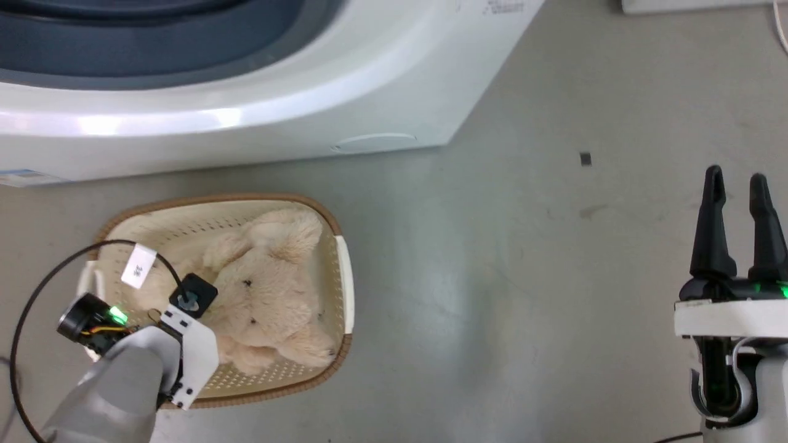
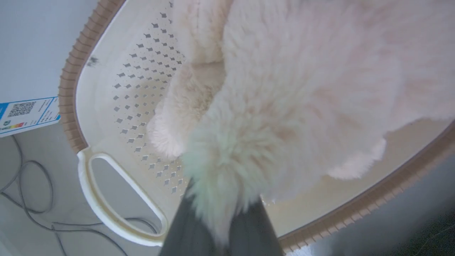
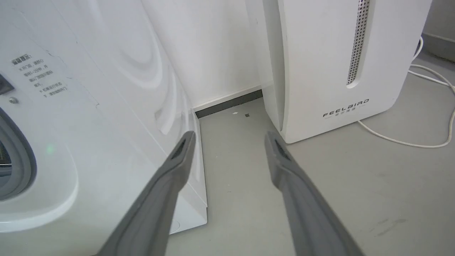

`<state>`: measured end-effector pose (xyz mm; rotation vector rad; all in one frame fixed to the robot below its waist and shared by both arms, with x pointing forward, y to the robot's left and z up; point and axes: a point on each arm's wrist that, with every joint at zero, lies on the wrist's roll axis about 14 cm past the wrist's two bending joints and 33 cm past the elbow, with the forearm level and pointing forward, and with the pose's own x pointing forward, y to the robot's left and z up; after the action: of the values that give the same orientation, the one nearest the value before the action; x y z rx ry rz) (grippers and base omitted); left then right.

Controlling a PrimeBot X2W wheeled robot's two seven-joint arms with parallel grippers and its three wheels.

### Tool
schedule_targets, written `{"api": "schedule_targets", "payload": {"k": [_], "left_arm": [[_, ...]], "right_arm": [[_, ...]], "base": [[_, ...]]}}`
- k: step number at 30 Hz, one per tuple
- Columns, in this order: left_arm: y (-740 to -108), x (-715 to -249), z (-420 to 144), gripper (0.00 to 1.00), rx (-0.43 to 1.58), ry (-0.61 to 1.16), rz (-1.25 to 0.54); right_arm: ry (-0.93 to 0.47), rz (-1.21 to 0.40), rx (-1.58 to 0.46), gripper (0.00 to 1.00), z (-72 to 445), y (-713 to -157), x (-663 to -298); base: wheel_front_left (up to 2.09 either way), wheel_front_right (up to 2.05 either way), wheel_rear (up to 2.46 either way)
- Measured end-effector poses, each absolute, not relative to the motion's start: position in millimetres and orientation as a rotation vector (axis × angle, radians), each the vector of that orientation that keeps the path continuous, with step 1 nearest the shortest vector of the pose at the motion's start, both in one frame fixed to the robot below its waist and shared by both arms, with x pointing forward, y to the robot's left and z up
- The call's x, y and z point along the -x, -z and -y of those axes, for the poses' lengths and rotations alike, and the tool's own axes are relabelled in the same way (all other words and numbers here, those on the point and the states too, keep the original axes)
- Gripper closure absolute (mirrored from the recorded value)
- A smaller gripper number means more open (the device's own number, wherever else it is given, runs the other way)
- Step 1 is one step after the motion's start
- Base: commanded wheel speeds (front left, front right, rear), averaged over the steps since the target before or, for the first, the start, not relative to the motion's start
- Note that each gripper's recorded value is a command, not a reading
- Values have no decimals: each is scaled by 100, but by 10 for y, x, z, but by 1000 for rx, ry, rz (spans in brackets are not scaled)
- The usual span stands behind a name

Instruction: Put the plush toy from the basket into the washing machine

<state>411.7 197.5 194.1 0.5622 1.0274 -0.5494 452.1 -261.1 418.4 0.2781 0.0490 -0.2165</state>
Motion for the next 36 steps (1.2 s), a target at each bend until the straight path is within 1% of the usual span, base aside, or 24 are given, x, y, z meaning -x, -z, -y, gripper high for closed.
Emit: {"api": "schedule_targets", "payload": {"k": [5, 12, 17, 27, 36], "left_arm": [[-2212, -4088, -1959, 100, -506, 513, -945], [-2592, -4000, -1759, 100, -415, 474, -835], [-2872, -3974, -1720, 100, -379, 426, -754], [-3556, -4093, -1667, 100, -271, 314, -504], [-4186, -4245, -1680, 100, -197, 214, -276]], "right_arm": [[212, -36, -287, 0, 2582, -4286, -4427], [201, -18, -297, 0, 2532, -4444, -4244], [186, 11, -304, 0, 2488, -4594, -4134], [142, 40, -311, 0, 2355, -4766, -3946], [109, 59, -305, 0, 2264, -4863, -3886]], "base": [[0, 0, 0], [0, 0, 0], [0, 0, 0], [0, 0, 0], [0, 0, 0]]}}
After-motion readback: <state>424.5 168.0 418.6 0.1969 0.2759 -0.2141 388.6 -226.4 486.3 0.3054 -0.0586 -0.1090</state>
